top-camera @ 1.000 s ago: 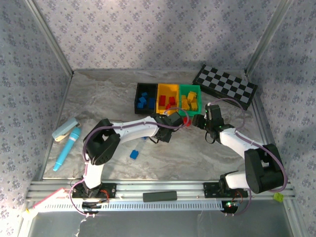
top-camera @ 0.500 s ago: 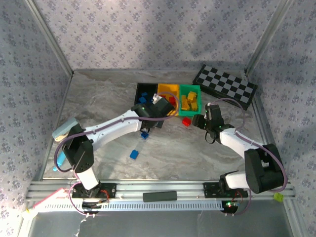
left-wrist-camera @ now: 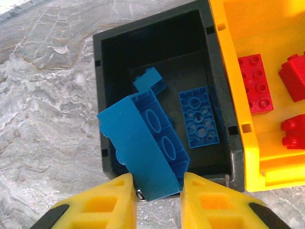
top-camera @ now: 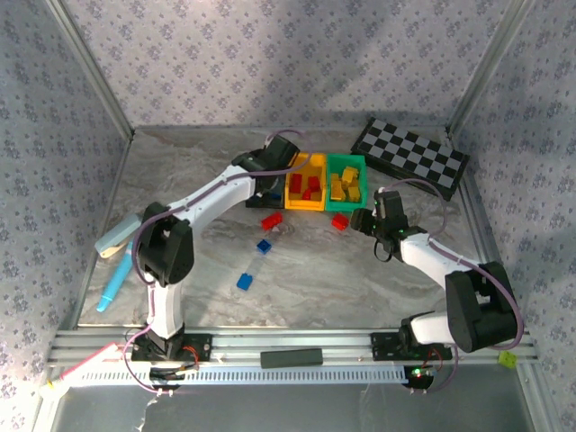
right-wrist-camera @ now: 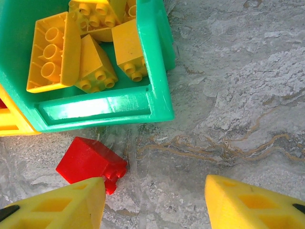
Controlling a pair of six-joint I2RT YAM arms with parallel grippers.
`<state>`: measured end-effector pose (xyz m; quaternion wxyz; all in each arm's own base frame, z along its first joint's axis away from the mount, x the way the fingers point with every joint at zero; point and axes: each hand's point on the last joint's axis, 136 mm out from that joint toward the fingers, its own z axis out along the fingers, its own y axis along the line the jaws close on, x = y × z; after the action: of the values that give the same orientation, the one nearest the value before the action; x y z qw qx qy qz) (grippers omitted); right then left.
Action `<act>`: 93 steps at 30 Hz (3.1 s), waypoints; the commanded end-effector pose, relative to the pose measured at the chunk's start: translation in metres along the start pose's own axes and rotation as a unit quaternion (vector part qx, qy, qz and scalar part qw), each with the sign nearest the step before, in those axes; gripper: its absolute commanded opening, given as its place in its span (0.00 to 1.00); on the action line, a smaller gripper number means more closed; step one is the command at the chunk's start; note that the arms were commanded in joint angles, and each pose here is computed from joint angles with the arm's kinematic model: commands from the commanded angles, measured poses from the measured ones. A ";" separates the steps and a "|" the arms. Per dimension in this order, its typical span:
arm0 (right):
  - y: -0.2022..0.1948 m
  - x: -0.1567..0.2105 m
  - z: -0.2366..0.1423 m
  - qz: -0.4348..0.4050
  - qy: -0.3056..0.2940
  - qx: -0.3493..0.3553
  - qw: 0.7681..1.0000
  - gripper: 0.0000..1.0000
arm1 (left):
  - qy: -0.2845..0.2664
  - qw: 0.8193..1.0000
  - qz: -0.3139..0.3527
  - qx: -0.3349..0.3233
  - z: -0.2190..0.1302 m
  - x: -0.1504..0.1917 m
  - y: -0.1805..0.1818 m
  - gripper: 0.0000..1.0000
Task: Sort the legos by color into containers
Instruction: Place the lego in the container, then pick up the lego from the center of the table, then place the lego in the container.
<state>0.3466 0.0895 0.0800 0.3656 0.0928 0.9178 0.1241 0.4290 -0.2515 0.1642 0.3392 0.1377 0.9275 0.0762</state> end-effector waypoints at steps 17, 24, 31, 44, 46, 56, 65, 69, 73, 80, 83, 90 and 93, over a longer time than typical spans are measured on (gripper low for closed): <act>0.005 -0.009 0.003 -0.006 -0.003 0.002 1.000 0.59 | 0.013 0.999 -0.011 0.029 -0.005 0.008 0.009 0.79; 0.009 -0.004 0.004 0.000 0.005 -0.009 1.000 0.59 | 0.027 0.994 -0.057 0.094 -0.031 0.071 0.008 0.77; 0.010 -0.004 0.008 0.000 0.010 -0.009 1.000 0.59 | 0.071 0.978 -0.045 0.193 -0.043 0.140 -0.024 0.77; 0.015 -0.004 0.015 -0.005 0.017 -0.010 1.000 0.59 | 0.140 0.968 0.003 0.208 -0.019 0.183 -0.053 0.71; 0.014 -0.003 0.016 -0.005 0.019 -0.009 1.000 0.59 | 0.149 0.967 0.005 0.206 -0.014 0.184 -0.056 0.69; 0.015 -0.004 0.014 -0.006 0.017 -0.010 1.000 0.59 | 0.191 0.967 0.038 0.164 0.004 0.198 -0.060 0.48; 0.016 -0.004 0.014 -0.007 0.017 -0.011 1.000 0.59 | 0.155 0.977 0.040 0.141 -0.008 0.183 -0.051 0.27; 0.015 -0.003 0.014 -0.007 0.018 -0.009 1.000 0.59 | 0.126 0.983 0.030 0.131 -0.018 0.167 -0.043 0.26; 0.016 -0.004 0.014 -0.007 0.017 -0.011 1.000 0.59 | 0.093 0.989 0.027 0.112 -0.027 0.142 -0.033 0.26; 0.016 -0.004 0.014 -0.008 0.018 -0.011 1.000 0.59 | 0.053 0.997 0.032 0.048 -0.024 0.080 -0.011 0.26; 0.016 -0.004 0.014 -0.008 0.017 -0.010 1.000 0.59 | 0.066 0.997 0.022 0.024 -0.009 0.060 0.000 0.26; 0.015 -0.005 0.012 -0.009 0.014 -0.007 1.000 0.59 | 0.050 0.999 -0.002 0.001 0.011 0.014 0.013 0.41; 0.014 -0.006 0.012 -0.009 0.014 -0.005 1.000 0.59 | 0.051 0.999 -0.009 -0.004 0.010 0.008 0.015 0.61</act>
<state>0.3547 0.1017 0.0686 0.3443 0.0817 0.9265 0.1282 0.4318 -0.2364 0.1396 0.2891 0.1265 0.9463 0.0701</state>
